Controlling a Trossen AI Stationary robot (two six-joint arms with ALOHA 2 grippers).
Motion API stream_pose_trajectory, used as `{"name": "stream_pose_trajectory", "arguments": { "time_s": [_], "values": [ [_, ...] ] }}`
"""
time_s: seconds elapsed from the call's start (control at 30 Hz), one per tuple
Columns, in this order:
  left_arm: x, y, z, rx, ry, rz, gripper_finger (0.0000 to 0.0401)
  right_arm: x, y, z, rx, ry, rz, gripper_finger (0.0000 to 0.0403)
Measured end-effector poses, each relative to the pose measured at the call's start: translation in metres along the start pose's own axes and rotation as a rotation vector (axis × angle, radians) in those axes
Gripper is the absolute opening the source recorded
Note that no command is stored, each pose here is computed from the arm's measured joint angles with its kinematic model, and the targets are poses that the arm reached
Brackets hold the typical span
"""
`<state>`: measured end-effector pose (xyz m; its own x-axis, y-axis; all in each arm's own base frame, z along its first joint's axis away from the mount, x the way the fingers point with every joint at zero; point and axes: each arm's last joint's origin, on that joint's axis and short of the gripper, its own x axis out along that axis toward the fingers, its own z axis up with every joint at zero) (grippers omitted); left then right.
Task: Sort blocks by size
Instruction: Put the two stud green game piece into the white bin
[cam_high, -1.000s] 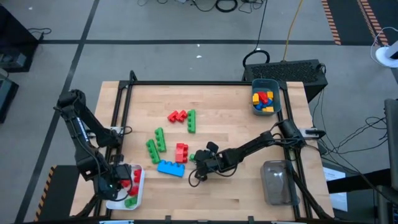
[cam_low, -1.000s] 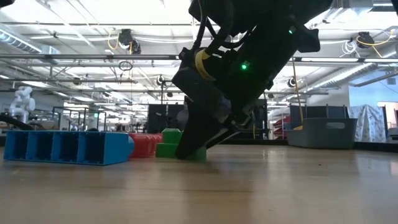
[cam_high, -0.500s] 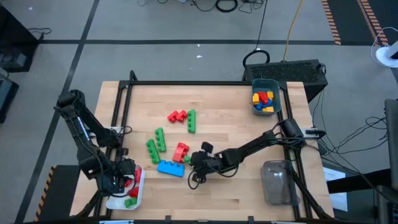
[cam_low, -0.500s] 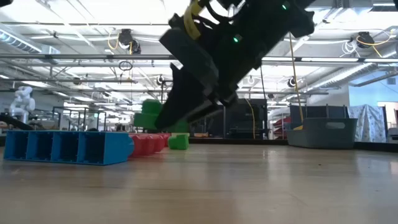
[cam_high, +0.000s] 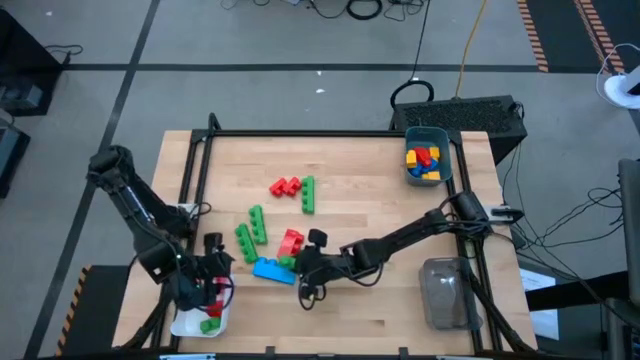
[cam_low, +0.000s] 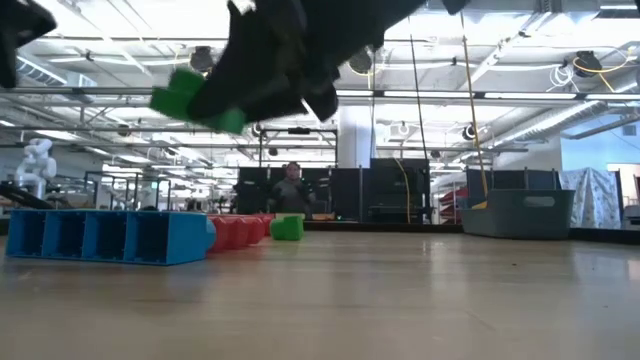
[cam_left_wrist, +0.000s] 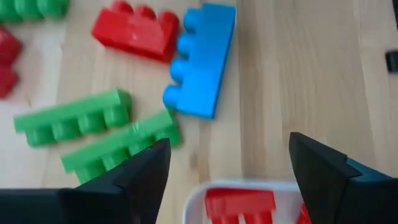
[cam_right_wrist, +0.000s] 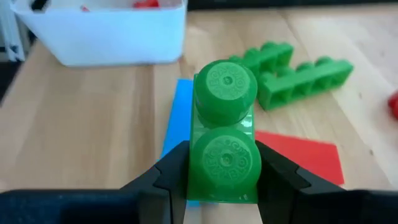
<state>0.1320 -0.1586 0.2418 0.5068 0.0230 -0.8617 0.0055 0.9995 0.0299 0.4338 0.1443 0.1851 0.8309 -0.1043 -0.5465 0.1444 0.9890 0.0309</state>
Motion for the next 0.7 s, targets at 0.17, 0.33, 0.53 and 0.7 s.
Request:
{"name": "stream_pose_trajectory", "arguments": {
  "time_s": [0.17,0.33,0.53,0.7],
  "values": [
    [0.005,0.005,0.015,0.013,-0.09,0.029,0.0284,-0.003,0.006,0.005,-0.034,-0.037,0.02,0.013],
    [0.011,0.011,0.034,0.018,-0.188,0.053,0.0284,-0.003,0.007,0.009,-0.039,-0.07,0.029,0.013],
    [0.024,0.014,0.055,0.115,-0.262,0.064,0.0284,-0.003,0.008,0.012,-0.058,-0.097,0.034,0.013],
    [0.042,0.015,0.067,0.179,-0.257,0.077,0.0283,-0.004,0.008,0.013,-0.069,-0.112,0.037,0.013]
  ]
}}
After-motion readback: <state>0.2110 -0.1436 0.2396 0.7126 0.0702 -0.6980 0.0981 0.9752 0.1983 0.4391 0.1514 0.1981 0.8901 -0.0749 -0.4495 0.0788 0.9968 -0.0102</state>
